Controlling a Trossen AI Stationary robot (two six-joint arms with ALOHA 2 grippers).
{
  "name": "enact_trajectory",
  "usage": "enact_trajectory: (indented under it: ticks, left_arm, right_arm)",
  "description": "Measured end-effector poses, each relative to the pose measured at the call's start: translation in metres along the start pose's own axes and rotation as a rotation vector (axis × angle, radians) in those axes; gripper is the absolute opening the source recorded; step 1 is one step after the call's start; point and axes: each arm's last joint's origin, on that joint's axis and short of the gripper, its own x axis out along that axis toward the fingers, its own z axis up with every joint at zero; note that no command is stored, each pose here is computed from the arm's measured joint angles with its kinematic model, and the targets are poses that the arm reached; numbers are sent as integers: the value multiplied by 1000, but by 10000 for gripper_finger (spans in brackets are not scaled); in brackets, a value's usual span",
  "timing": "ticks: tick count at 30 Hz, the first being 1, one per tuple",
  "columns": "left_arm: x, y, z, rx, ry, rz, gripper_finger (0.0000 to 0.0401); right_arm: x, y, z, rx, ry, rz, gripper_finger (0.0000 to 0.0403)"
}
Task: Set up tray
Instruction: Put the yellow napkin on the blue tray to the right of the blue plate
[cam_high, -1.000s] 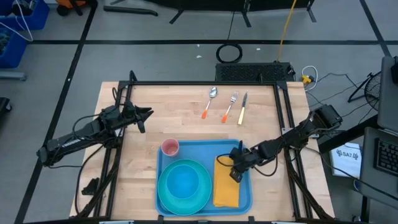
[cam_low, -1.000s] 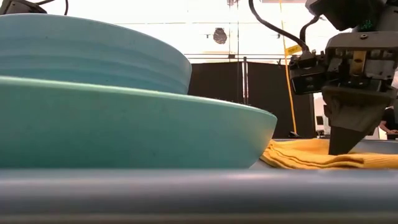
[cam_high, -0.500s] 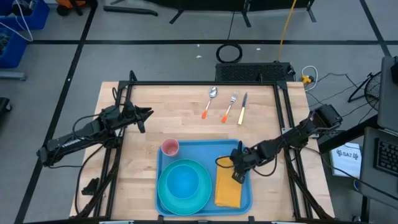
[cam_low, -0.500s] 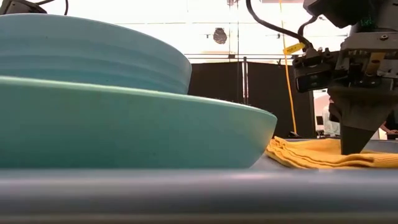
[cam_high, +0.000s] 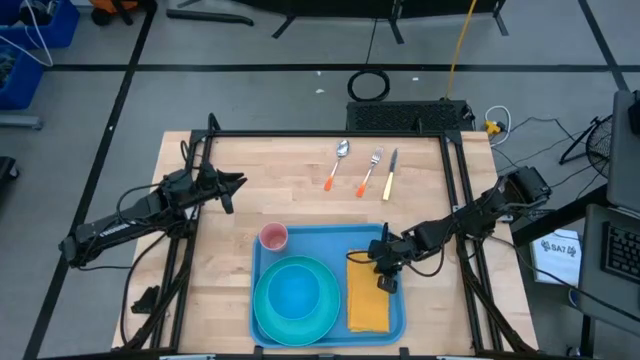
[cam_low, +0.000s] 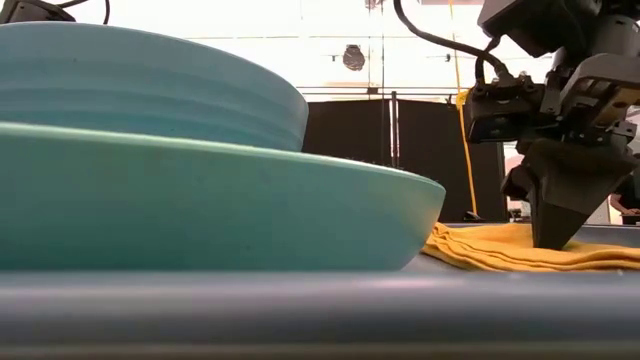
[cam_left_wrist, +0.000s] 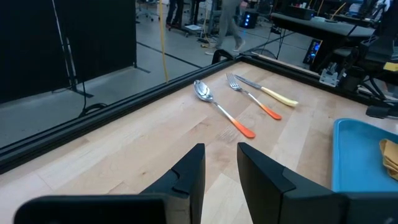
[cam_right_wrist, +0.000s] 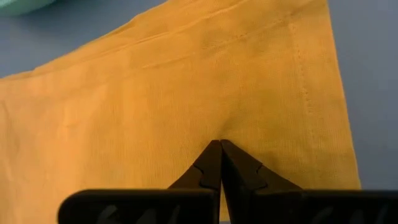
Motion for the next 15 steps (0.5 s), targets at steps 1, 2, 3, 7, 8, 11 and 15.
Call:
enact_trajectory:
  ticks: [1, 2, 3, 7, 8, 11, 15]
  left_arm:
    - [0, 0, 0, 0, 0, 0, 97]
    - [0, 0, 0, 0, 0, 0, 97]
    - [0, 0, 0, 0, 0, 0, 97]
    - [0, 0, 0, 0, 0, 0, 97]
    - [0, 0, 0, 0, 1, 0, 97]
    - [0, 0, 0, 0, 0, 0, 97]
    - [0, 0, 0, 0, 0, 0, 97]
  right_arm:
    - [0, 0, 0, -5, 1, 0, 0]
    - [0, 0, 0, -14, 5, 6, 0]
    - [0, 1, 0, -26, 12, 16, 0]
    - [0, 1, -1, -46, 38, 45, 0]
    - [0, 1, -1, -45, 39, 47, 0]
    - [0, 2, -2, -66, 52, 66, 0]
    - [0, 3, -1, -90, 61, 91, 0]
